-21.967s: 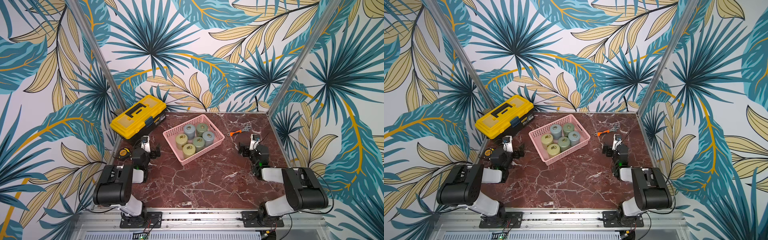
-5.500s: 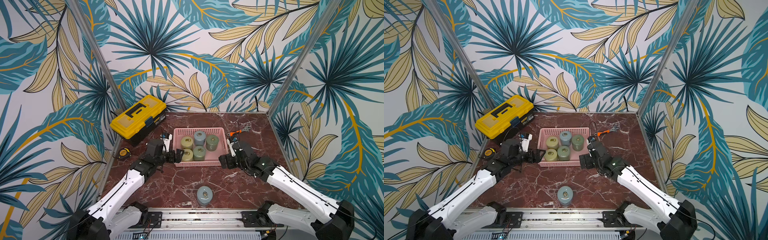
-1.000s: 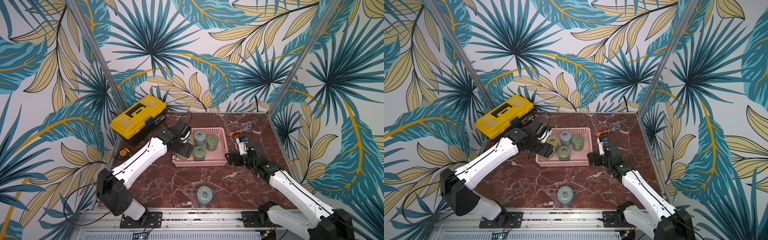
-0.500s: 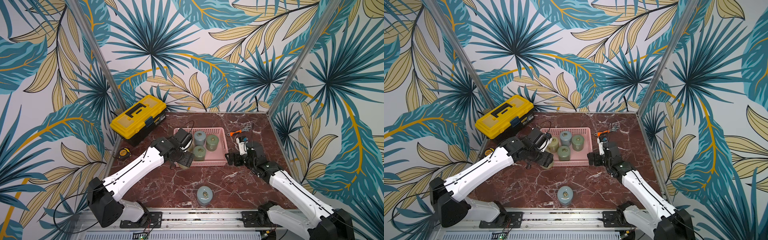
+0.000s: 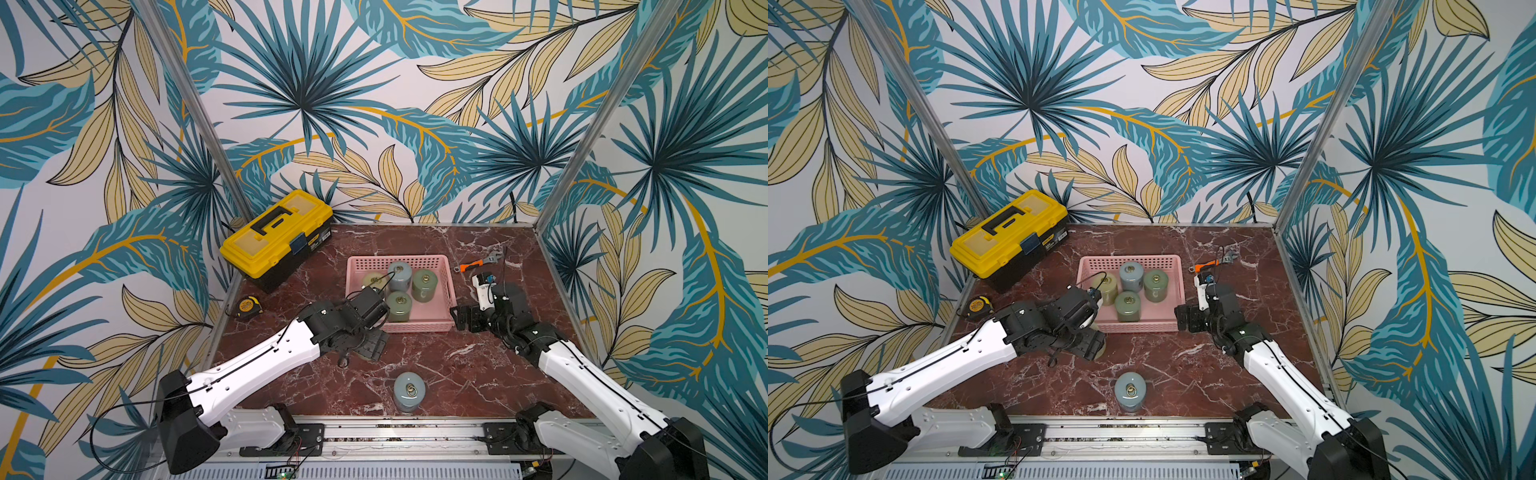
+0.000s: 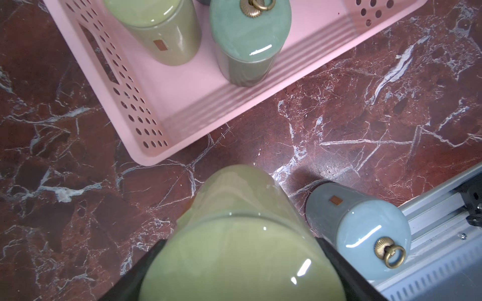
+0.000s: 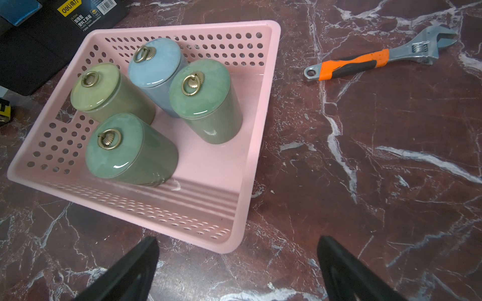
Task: Take the tea canister out of the basket
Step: Place the tea canister at the center of the board.
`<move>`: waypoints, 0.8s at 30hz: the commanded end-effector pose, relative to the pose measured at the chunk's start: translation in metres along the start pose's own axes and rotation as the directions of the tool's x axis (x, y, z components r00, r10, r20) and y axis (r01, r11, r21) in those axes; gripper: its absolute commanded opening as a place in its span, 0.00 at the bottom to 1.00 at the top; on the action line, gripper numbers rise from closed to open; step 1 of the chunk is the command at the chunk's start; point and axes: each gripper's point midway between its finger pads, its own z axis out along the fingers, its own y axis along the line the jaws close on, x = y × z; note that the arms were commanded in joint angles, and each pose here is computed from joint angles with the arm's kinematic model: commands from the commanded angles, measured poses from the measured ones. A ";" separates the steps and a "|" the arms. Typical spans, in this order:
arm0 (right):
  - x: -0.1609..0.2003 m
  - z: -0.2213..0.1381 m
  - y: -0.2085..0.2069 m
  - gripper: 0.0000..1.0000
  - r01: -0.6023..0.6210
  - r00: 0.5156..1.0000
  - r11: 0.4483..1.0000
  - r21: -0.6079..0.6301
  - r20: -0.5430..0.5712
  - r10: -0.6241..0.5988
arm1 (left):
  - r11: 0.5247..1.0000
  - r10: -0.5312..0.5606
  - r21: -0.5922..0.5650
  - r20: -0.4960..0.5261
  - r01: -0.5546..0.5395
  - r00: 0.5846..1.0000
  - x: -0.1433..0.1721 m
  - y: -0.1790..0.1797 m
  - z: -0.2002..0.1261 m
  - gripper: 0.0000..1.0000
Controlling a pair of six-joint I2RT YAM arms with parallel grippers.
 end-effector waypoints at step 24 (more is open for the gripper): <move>0.002 0.002 -0.003 0.99 0.004 1.000 1.000 0.009 0.002 -0.004 | 0.995 -0.098 -0.011 0.012 0.098 0.995 0.062 -0.029 0.029 0.44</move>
